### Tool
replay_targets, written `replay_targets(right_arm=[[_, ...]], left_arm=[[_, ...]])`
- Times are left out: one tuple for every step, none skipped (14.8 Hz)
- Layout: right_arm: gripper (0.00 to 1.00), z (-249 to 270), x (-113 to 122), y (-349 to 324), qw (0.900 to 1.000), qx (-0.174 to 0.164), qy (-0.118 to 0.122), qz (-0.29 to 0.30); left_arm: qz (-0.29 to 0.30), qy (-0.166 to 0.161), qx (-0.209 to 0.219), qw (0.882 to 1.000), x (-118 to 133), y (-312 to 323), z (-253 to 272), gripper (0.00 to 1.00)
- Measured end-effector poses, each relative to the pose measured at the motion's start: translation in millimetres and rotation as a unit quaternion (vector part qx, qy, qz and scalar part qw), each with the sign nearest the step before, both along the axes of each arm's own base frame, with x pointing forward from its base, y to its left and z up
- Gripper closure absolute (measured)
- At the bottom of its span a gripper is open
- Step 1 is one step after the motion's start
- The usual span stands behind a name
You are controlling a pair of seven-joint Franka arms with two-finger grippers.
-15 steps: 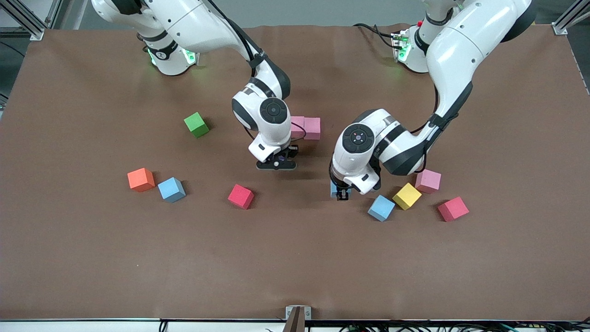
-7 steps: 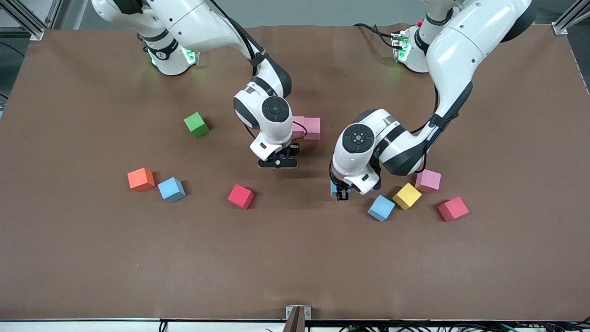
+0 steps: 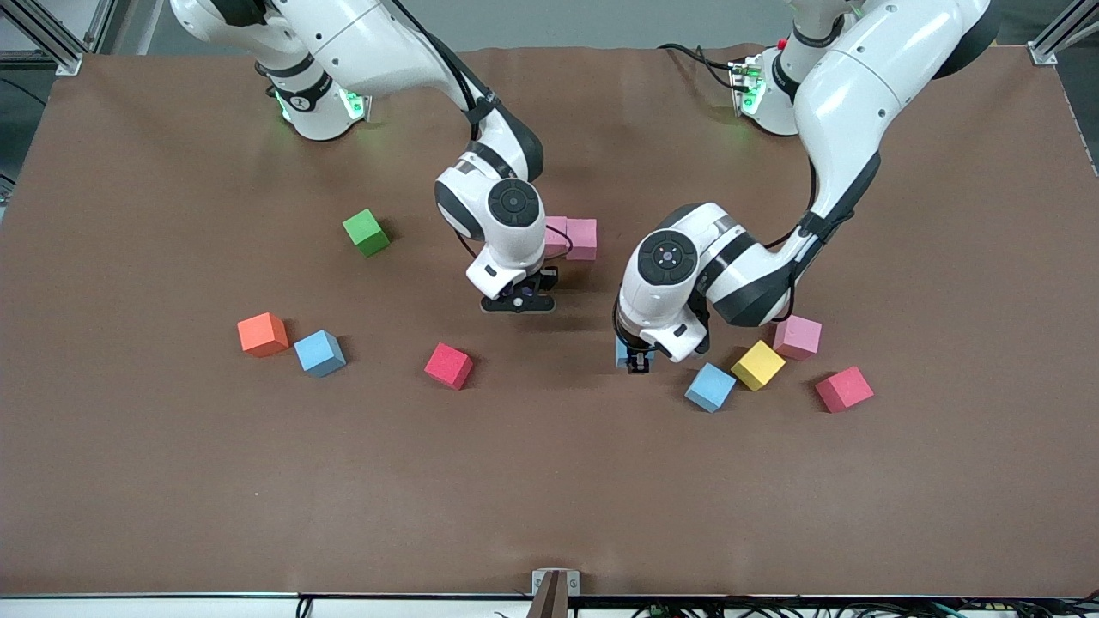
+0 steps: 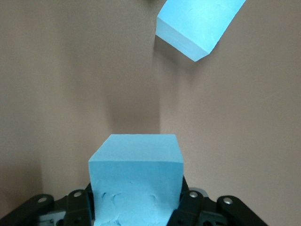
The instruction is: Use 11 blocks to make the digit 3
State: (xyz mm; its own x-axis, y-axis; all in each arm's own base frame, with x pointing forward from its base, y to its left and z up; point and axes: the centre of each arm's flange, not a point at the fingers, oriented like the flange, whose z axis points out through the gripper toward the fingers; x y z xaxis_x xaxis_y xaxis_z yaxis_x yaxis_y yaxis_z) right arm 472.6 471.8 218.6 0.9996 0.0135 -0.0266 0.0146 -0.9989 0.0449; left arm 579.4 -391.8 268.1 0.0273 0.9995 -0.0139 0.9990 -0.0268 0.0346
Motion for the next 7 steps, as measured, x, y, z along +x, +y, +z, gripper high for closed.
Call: replay_targets(right_arm=[[0.48, 0.0, 0.0, 0.0, 1.0, 0.0, 0.0, 0.0], [0.48, 0.0, 0.0, 0.0, 1.0, 0.0, 0.0, 0.0], [0.48, 0.0, 0.1, 0.0, 1.0, 0.0, 0.0, 0.0], [0.48, 0.1, 0.2, -0.1, 1.0, 0.0, 0.0, 0.0], [0.48, 0.1, 0.2, -0.1, 1.0, 0.0, 0.0, 0.001], [0.48, 0.1, 0.3, -0.2, 1.0, 0.0, 0.0, 0.002], [0.48, 0.1, 0.3, -0.2, 1.0, 0.0, 0.0, 0.002]], left_arm=[[0.0, 0.0, 0.0, 1.0, 0.0, 0.0, 0.0, 0.4], [0.0, 0.0, 0.0, 1.0, 0.0, 0.0, 0.0, 0.4], [0.0, 0.0, 0.0, 1.0, 0.0, 0.0, 0.0, 0.4], [0.0, 0.0, 0.0, 1.0, 0.0, 0.0, 0.1, 0.4], [0.0, 0.0, 0.0, 1.0, 0.1, 0.0, 0.1, 0.4], [0.0, 0.0, 0.0, 1.0, 0.2, 0.2, 0.1, 0.4], [0.0, 0.0, 0.0, 1.0, 0.3, 0.4, 0.1, 0.4]])
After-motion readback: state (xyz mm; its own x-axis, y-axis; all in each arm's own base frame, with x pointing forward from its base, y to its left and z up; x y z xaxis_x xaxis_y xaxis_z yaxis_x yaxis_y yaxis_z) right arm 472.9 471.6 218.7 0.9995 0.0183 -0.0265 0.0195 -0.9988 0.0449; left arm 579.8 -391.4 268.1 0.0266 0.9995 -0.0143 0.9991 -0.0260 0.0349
